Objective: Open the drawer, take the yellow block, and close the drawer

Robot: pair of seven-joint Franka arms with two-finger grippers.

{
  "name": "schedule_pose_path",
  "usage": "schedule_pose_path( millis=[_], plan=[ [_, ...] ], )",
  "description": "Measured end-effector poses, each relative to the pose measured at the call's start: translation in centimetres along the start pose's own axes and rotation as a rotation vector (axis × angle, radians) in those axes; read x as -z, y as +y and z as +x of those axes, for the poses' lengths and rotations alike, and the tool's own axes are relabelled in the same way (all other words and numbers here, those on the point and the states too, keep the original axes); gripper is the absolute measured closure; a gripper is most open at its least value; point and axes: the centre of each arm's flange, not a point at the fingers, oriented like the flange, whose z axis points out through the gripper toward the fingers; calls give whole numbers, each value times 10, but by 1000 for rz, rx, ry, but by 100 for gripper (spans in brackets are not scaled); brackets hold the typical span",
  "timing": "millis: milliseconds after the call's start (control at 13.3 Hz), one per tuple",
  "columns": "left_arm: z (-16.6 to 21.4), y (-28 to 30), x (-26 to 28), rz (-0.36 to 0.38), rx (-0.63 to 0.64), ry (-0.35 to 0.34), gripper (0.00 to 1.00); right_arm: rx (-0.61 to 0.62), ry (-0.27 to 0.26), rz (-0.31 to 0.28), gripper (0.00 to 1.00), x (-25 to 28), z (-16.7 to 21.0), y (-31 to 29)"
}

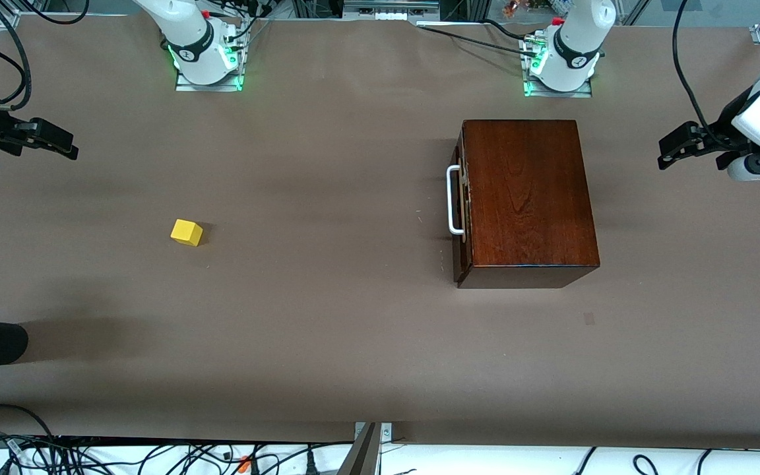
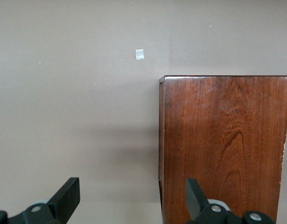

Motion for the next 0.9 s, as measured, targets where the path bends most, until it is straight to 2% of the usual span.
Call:
schedule_pose_path(
  millis=[905],
  plan=[
    [1, 1, -1, 0, 10, -2, 0, 0, 5, 0, 0, 1, 0, 0]
  ],
)
